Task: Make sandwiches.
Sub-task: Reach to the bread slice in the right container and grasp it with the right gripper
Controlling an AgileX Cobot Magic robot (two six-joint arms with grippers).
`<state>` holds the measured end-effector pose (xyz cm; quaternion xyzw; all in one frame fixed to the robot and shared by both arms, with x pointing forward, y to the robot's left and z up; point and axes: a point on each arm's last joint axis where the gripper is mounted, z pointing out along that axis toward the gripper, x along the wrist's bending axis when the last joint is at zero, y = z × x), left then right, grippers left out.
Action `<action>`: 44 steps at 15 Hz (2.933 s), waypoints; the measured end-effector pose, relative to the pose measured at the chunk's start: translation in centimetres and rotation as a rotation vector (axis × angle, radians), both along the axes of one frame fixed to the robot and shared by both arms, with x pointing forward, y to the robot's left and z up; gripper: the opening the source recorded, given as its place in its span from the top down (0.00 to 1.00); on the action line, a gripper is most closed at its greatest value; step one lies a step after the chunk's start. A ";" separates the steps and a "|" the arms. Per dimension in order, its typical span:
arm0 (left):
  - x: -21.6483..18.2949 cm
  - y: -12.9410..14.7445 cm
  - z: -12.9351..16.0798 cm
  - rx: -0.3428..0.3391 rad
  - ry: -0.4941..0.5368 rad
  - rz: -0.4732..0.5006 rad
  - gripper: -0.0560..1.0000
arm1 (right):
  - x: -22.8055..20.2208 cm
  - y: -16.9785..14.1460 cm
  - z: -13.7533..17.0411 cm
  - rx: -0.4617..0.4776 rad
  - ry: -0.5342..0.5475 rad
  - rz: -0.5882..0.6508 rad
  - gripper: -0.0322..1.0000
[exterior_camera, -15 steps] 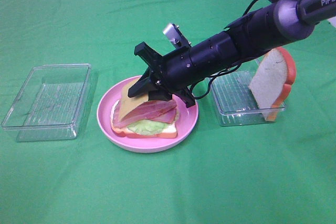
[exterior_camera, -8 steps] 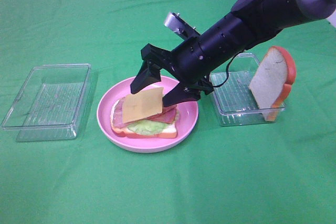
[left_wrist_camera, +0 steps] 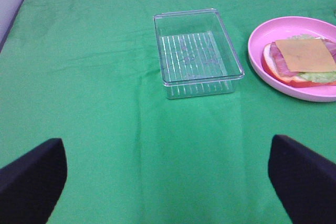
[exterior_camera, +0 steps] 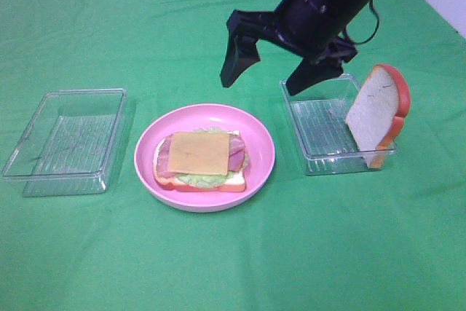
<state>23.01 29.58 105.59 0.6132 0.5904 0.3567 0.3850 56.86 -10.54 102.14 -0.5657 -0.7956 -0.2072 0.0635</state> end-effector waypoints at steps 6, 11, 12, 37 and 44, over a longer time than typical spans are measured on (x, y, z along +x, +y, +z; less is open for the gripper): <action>0.0 0.0 0.0 0.000 0.000 0.000 0.02 | 1.2 -4.3 6.6 -0.388 -0.110 -0.155 0.03; 0.0 0.0 0.0 0.000 0.000 0.000 0.02 | 3.2 -10.5 6.2 -0.411 -0.032 -0.335 0.03; 0.0 0.0 0.0 0.000 0.000 0.000 0.02 | 3.6 -11.1 5.7 -0.416 -0.014 -0.343 0.03; 0.0 0.0 0.0 0.000 0.000 0.000 0.02 | 7.5 -12.0 -4.8 -0.363 0.267 -0.276 0.47; 0.0 0.0 0.0 0.000 0.000 0.000 0.02 | 7.7 -12.0 -4.8 -0.358 0.247 -0.280 0.70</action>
